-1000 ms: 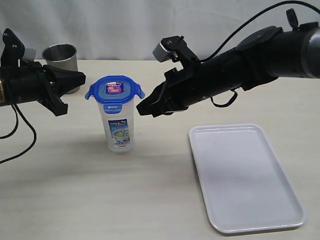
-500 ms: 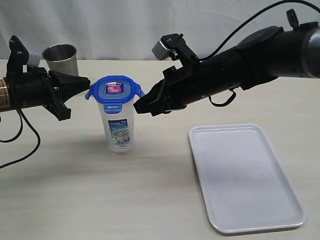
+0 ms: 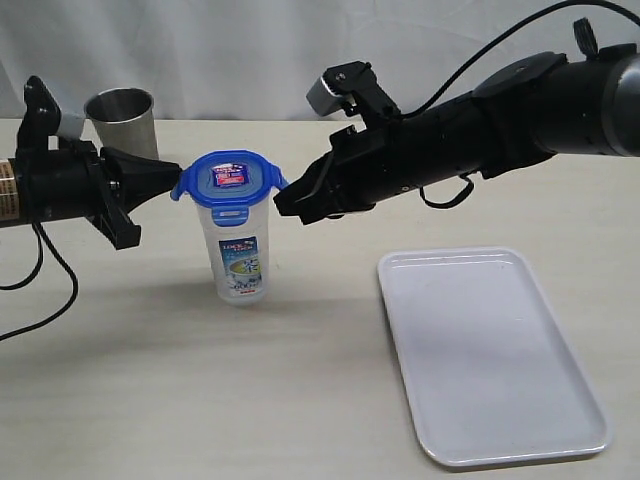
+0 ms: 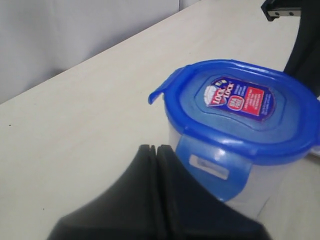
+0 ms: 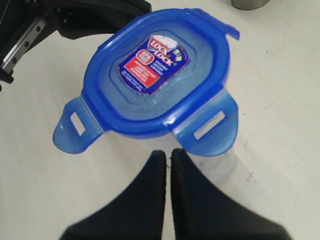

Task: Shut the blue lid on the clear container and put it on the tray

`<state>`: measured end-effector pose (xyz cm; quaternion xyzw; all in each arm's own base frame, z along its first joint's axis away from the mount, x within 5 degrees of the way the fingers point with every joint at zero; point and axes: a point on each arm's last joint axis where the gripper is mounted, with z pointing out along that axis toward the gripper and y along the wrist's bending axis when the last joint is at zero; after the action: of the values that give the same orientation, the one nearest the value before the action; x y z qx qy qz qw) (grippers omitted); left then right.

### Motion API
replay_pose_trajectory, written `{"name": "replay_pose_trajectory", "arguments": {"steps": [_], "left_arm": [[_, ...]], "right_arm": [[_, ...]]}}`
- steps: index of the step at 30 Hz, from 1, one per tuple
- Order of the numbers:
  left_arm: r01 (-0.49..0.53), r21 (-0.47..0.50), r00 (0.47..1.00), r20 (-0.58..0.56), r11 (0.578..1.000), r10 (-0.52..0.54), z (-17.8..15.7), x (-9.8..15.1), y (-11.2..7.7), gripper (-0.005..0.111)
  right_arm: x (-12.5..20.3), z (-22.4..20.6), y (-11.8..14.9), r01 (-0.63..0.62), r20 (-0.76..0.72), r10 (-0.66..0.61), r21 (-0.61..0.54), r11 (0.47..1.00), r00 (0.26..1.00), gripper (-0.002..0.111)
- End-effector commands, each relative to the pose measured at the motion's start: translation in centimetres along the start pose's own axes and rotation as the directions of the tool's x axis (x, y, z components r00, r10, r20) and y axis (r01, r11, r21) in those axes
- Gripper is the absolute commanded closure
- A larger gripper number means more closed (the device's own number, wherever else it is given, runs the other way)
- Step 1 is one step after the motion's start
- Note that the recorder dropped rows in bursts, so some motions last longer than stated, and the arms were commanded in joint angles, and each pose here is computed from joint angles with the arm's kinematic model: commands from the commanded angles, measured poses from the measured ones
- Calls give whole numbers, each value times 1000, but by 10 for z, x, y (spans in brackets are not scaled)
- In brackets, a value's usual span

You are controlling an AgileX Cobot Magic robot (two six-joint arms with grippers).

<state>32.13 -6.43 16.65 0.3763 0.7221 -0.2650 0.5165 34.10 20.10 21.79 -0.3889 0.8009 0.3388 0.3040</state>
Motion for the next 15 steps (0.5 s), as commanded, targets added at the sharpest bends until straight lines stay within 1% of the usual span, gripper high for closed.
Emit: {"name": "replay_pose_trajectory", "arguments": {"steps": [1, 15], "left_arm": [[2, 11, 1000, 9, 1000, -2, 1, -2, 0, 107], [-2, 42, 1000, -5, 999, 2, 0, 0, -3, 107]], "right_arm": [[-2, 0, -2, 0, 14, 0, 19, 1000, 1000, 104], [-2, 0, -2, 2, 14, -2, 19, 1000, 1000, 104]]}}
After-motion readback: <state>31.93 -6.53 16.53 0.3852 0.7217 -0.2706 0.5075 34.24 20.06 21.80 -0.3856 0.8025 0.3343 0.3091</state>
